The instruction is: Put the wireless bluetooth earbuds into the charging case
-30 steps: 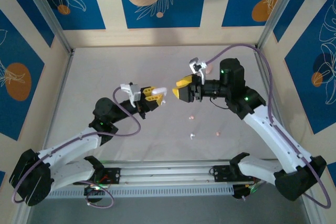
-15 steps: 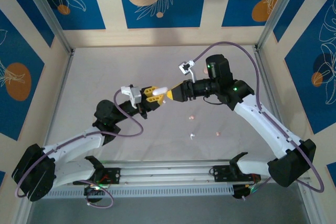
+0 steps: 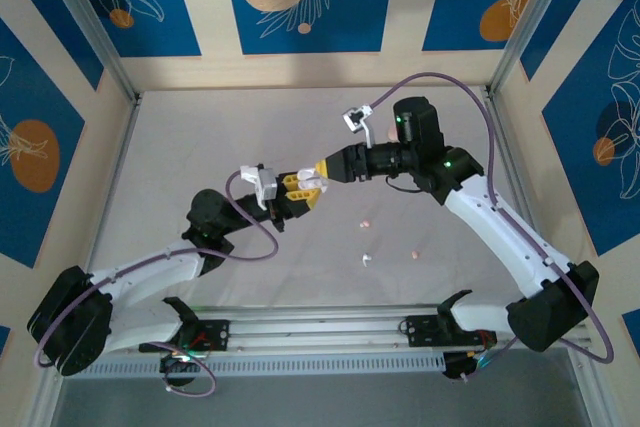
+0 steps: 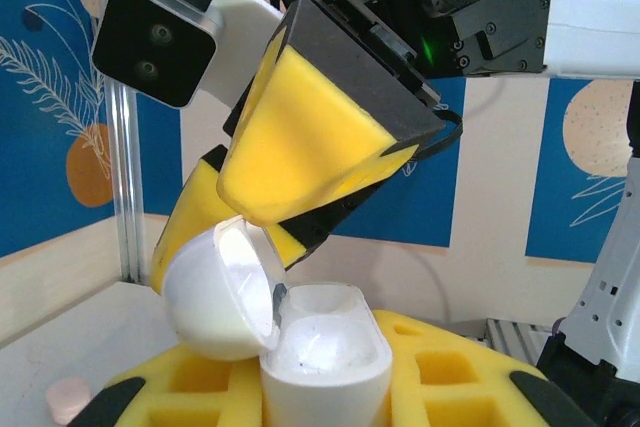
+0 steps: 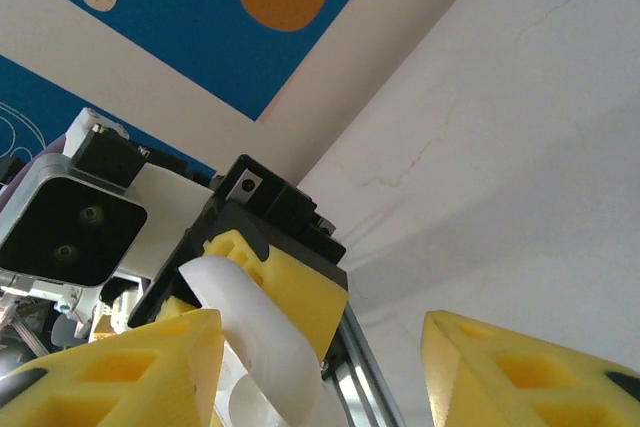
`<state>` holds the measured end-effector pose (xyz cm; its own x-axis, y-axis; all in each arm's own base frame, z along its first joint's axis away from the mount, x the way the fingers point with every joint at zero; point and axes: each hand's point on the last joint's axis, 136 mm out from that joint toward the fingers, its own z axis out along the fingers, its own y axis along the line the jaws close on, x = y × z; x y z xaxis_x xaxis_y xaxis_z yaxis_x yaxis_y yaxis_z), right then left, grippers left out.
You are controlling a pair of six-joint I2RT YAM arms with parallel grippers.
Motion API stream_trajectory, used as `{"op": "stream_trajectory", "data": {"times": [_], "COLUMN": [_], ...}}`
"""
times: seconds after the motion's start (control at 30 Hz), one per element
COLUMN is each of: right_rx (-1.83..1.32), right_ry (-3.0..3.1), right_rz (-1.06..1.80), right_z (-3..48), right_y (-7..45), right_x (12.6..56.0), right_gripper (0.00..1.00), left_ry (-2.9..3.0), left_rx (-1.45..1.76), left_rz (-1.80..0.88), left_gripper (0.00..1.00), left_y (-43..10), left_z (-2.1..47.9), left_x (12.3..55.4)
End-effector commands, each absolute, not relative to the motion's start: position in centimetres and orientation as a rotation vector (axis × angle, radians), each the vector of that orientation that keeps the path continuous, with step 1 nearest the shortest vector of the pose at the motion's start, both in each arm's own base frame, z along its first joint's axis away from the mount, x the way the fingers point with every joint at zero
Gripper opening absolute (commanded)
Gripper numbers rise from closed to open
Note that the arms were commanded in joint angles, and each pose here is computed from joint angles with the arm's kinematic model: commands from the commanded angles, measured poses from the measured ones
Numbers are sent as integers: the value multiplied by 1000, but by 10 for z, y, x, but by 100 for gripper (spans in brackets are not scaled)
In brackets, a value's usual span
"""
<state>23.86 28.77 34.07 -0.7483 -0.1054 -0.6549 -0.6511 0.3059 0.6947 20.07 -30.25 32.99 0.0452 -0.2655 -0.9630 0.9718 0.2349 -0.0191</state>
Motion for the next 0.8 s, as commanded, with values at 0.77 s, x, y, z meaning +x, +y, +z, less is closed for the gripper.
{"op": "stream_trajectory", "data": {"times": [0.77], "right_rx": [340], "right_ry": [2699], "right_rz": [834], "right_z": [190], "right_y": [144], "right_x": [246], "right_gripper": [44], "left_ry": [1099], "left_rx": [733], "left_rz": [-1018], "left_gripper": [15], "left_y": [-276], "left_z": [350], "left_x": [201]}}
